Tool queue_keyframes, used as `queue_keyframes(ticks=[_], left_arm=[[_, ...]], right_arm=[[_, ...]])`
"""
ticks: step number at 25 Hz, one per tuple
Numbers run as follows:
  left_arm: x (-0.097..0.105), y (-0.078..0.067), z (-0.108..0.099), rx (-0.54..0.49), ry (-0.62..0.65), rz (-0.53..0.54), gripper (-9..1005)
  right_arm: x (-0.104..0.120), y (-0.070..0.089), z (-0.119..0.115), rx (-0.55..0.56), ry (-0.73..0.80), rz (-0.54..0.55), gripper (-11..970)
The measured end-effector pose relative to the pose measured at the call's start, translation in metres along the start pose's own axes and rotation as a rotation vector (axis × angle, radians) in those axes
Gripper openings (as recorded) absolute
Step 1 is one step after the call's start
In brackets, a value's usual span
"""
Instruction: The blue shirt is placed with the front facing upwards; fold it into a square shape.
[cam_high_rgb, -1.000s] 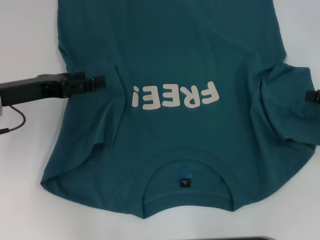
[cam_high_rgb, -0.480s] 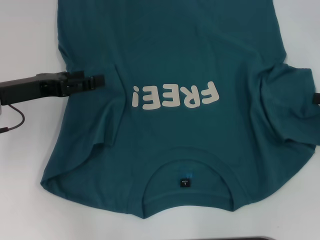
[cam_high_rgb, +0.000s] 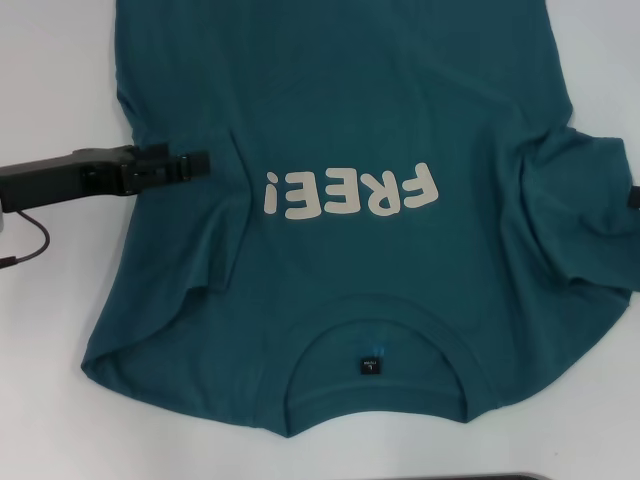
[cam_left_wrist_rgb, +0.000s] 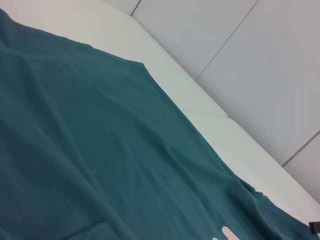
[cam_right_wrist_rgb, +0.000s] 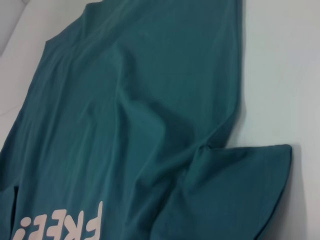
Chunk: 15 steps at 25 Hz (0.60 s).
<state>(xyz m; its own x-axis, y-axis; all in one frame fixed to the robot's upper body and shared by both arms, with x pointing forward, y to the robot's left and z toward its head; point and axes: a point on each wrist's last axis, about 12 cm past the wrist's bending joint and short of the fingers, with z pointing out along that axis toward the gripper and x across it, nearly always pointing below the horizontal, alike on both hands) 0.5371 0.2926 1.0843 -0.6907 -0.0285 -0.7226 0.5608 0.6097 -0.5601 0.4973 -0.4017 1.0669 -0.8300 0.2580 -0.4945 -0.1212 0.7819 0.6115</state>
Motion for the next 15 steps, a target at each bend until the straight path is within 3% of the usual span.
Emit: queue_keyframes(ticks=[15], left_arm=[[-0.001, -0.001, 0.001, 0.003, -0.002, 0.0, 885]], right_arm=[[-0.011, -0.001, -0.019, -0.021, -0.103, -0.012, 1]])
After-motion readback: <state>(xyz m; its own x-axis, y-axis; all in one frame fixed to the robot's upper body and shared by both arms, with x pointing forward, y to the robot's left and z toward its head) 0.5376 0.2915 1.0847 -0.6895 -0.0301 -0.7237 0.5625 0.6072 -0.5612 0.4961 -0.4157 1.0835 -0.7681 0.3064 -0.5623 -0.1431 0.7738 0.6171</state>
